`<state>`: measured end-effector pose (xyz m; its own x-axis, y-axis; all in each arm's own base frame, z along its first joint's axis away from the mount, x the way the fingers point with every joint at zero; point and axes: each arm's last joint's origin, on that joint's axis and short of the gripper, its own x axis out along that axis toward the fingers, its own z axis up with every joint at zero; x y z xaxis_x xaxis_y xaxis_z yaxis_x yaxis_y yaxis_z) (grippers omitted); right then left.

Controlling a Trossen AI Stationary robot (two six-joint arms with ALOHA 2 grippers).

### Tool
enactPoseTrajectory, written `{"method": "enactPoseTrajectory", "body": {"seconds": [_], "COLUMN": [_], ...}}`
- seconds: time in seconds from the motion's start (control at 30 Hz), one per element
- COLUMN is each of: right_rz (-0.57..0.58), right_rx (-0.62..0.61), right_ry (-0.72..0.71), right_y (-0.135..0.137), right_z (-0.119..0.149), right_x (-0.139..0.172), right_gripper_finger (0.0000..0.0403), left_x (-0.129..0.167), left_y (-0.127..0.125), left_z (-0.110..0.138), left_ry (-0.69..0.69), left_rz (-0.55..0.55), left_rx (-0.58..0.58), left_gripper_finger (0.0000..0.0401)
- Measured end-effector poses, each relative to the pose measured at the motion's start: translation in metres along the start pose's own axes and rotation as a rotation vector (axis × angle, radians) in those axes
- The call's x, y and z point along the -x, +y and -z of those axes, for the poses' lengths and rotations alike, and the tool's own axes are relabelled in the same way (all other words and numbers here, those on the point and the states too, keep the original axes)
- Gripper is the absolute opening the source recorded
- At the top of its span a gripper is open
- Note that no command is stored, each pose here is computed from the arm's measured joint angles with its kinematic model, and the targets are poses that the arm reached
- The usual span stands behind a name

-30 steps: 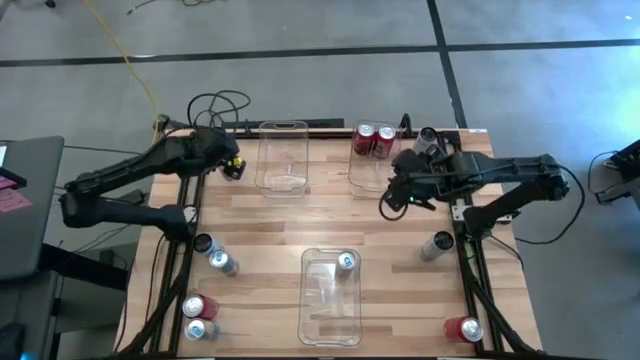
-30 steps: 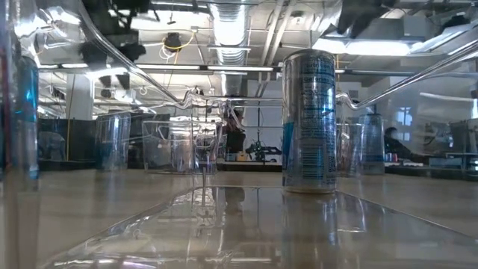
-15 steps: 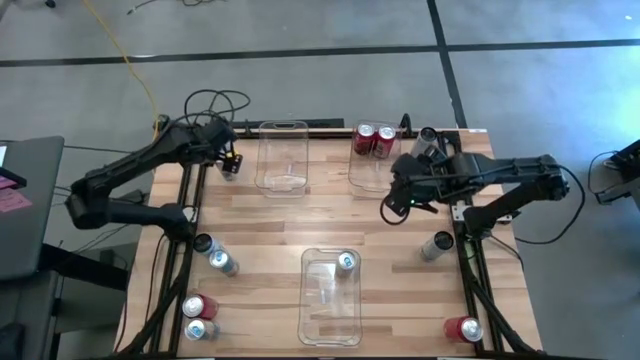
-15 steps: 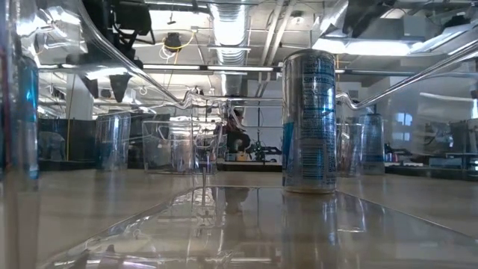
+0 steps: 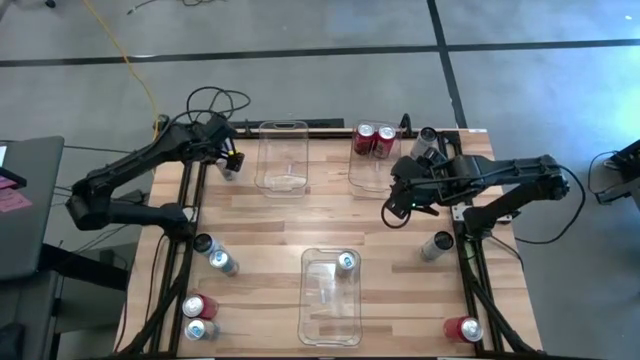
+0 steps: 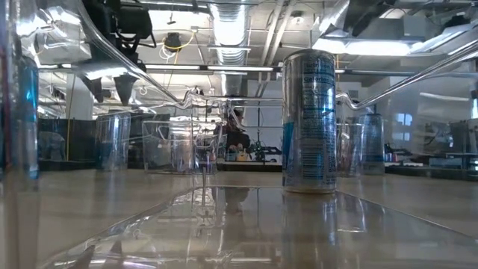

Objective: Sort soda cans
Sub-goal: Put the top blue soda can into the bottom transparent bin

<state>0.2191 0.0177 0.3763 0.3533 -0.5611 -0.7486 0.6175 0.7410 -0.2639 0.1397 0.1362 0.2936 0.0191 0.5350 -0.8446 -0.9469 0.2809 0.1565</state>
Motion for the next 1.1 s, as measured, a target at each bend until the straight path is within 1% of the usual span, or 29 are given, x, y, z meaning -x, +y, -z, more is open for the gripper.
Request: {"method": "enactPoseTrajectory", "body": {"seconds": [0.17,0.37,0.5,0.67,0.83,0.9,0.97,1.1], "right_rz": [0.0,0.0,0.002,0.0,-0.001,-0.007,-0.01,-0.016], "right_rx": [0.0,0.002,0.005,0.005,0.005,0.007,0.008,0.004], "right_ry": [0.0,0.002,0.005,0.007,0.014,0.013,0.012,0.009], "right_y": [0.0,0.0,0.0,0.0,0.002,0.003,0.004,0.006], "right_z": [0.0,0.0,0.001,0.001,0.004,0.005,0.006,0.007], "right_x": [0.0,0.0,0.0,0.0,0.003,0.004,0.005,0.006], "right_gripper_finger": [0.0299,0.0299,0.0299,0.0299,0.0299,0.0299,0.0299,0.0299], "left_x": [-0.006,-0.026,-0.037,-0.053,-0.062,-0.063,-0.063,-0.063], "left_y": [0.003,0.006,0.0,-0.006,-0.01,-0.011,-0.01,-0.01], "left_z": [-0.006,-0.011,-0.013,-0.014,-0.014,-0.014,-0.014,-0.013], "left_ry": [-0.016,0.078,0.115,0.181,0.217,0.223,0.223,0.238], "left_rz": [-0.022,-0.087,-0.081,-0.107,-0.117,-0.118,-0.118,-0.12], "left_rx": [0.031,0.053,0.032,-0.01,-0.058,-0.069,-0.069,-0.068], "left_gripper_finger": [0.038,0.038,0.038,0.038,0.0377,0.0365,0.0342,0.0277]}}
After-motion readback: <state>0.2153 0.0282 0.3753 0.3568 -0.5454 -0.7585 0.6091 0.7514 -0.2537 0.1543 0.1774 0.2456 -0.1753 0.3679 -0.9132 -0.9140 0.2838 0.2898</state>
